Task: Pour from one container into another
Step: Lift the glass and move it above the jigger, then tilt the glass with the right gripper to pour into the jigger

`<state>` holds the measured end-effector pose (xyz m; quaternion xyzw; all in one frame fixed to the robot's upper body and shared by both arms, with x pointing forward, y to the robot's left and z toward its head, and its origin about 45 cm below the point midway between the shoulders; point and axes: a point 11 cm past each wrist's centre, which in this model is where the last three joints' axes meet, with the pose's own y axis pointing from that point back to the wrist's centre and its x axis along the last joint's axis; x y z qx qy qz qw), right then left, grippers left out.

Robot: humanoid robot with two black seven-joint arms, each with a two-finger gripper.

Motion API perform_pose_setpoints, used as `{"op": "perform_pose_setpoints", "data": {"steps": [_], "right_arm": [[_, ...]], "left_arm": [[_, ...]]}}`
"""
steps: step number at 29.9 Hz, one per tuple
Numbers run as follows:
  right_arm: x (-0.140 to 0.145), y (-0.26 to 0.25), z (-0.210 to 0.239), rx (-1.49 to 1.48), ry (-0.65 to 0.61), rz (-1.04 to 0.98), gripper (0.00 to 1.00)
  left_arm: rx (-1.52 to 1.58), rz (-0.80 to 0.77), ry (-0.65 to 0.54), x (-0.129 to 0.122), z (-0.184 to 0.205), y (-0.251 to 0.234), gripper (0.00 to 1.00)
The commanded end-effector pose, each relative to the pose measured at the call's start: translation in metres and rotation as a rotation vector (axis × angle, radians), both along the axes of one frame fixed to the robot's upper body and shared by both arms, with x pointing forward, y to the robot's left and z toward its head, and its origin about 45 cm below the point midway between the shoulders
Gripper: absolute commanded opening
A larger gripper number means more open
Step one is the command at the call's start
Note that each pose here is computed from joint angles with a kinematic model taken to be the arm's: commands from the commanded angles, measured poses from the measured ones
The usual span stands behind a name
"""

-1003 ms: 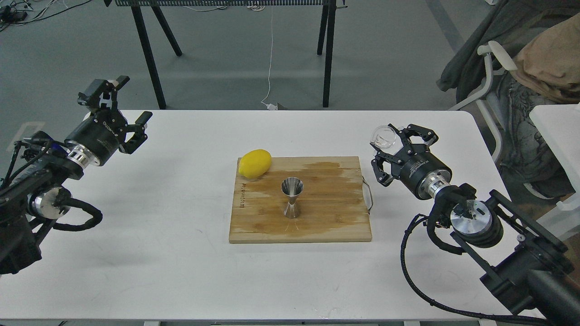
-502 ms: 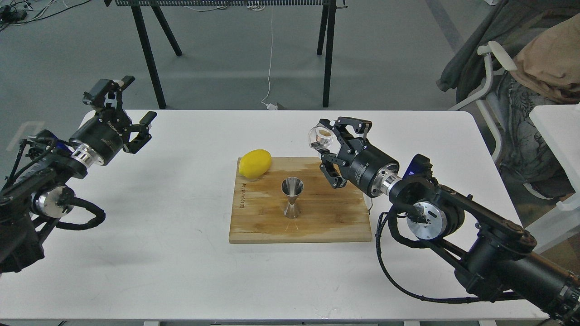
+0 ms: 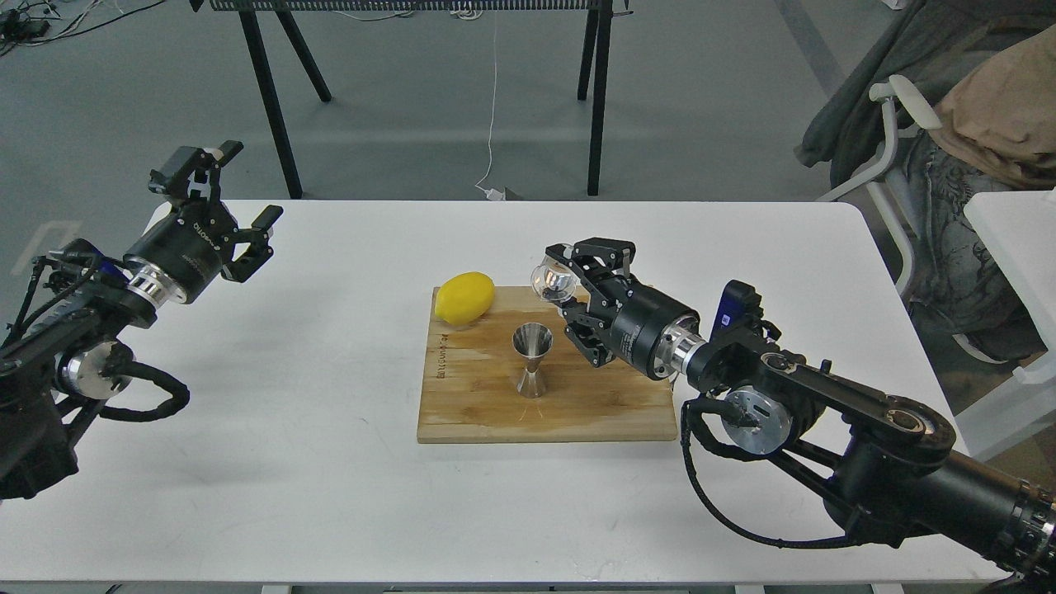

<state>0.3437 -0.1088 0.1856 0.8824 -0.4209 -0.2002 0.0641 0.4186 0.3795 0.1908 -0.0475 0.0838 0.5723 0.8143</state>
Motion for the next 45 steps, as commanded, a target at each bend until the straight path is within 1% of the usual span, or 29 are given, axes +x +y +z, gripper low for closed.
{"op": "perform_pose_setpoints", "data": {"steps": [1,10,25,29,45], "right_arm": [[-0.001,0.0,-0.001,-0.03,-0.025,0.014,0.45],[-0.007,0.007,-0.009,-0.126,-0.079,0.085,0.45],[-0.003,0.011,-0.006,-0.164,-0.119,0.106,0.45],[-0.002,0.011,-0.005,-0.188,-0.148,0.116,0.45],[-0.001,0.013,-0.003,-0.212,-0.169,0.136,0.45]], "left_arm": [[0.0,0.0,-0.001,0.0,0.0,0.0,0.99],[0.001,0.005,0.001,0.001,-0.001,0.001,0.99],[0.005,0.01,0.003,0.0,-0.001,0.003,0.99],[0.005,0.01,0.003,0.0,-0.001,0.003,0.99],[0.005,0.009,0.0,0.001,0.0,0.003,0.99]]}}
